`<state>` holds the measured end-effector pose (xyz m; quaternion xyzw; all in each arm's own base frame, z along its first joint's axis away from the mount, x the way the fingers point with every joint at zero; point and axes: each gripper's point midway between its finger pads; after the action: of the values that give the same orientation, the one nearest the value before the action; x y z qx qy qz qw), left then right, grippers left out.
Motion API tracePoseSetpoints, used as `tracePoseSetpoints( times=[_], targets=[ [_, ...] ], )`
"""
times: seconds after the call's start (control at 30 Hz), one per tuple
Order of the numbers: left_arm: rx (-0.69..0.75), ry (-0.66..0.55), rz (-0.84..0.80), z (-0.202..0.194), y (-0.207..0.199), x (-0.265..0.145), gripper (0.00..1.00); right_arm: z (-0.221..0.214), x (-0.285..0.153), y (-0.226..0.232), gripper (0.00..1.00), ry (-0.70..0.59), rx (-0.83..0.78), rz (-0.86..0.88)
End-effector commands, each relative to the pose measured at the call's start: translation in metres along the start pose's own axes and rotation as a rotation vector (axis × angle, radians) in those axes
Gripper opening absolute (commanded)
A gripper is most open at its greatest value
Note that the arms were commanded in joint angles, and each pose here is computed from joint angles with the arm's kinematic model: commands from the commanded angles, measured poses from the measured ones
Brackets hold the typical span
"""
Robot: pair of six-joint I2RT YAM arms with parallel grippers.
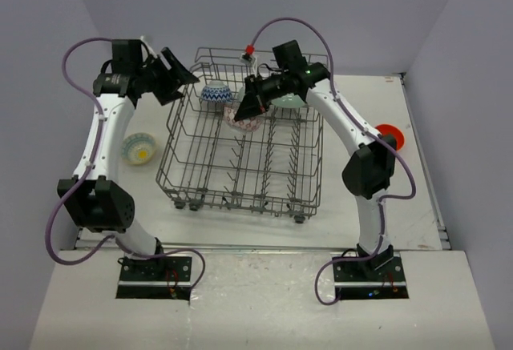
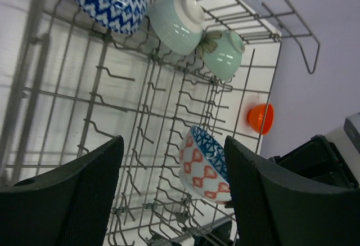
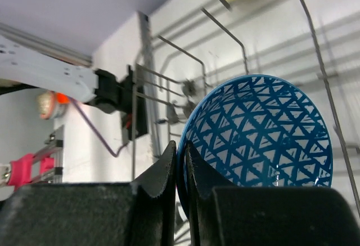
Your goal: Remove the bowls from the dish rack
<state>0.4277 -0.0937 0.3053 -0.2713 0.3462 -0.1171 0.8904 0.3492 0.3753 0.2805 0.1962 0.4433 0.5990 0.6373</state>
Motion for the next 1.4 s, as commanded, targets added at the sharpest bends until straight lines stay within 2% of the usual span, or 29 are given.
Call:
tracePoseSetpoints(
  times=[0.0, 0.07, 0.2, 0.67, 0.93, 1.1, 1.2, 1.23, 1.37],
  targets=[
    [0.011, 0.121, -0.108, -0.024, -0.04, 0.005, 0.73, -0.01, -0.022, 0.007, 0.0, -0.023, -0.111, -0.187],
    [0.014, 0.193, -0.142, -0.041, -0.055, 0.013, 0.73, -0.012, -0.024, 0.003, 0.0, -0.02, -0.113, -0.232],
    [0.043, 0.259, -0.147, -0.058, -0.074, 0.018, 0.71, -0.012, -0.024, 0.01, 0.0, -0.033, -0.144, -0.29],
    [0.053, 0.421, -0.175, -0.102, -0.086, 0.016, 0.56, -0.012, -0.022, 0.021, 0.0, -0.048, -0.228, -0.418],
    [0.061, 0.536, -0.206, -0.141, -0.103, 0.024, 0.59, -0.006, -0.023, 0.023, 0.0, -0.055, -0.246, -0.443],
    [0.057, 0.568, -0.208, -0.154, -0.105, 0.03, 0.58, -0.005, -0.022, 0.028, 0.0, -0.054, -0.253, -0.44],
    [0.055, 0.574, -0.211, -0.157, -0.104, 0.036, 0.54, -0.008, -0.02, 0.029, 0.0, -0.044, -0.252, -0.445],
    [0.053, 0.58, -0.211, -0.158, -0.103, 0.038, 0.48, -0.009, -0.019, 0.031, 0.0, -0.041, -0.257, -0.444],
    [0.05, 0.59, -0.222, -0.16, -0.103, 0.042, 0.37, -0.012, -0.017, 0.031, 0.0, -0.033, -0.264, -0.455]
  ],
)
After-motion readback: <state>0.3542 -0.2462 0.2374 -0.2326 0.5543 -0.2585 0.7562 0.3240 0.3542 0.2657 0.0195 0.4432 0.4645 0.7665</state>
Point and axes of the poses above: each gripper's point midway between its finger pads, its own x axis out along the fingers, its own y axis along the line the jaws close on, z = x × y, and after that the axes turned 14 degrees about x, right-handed
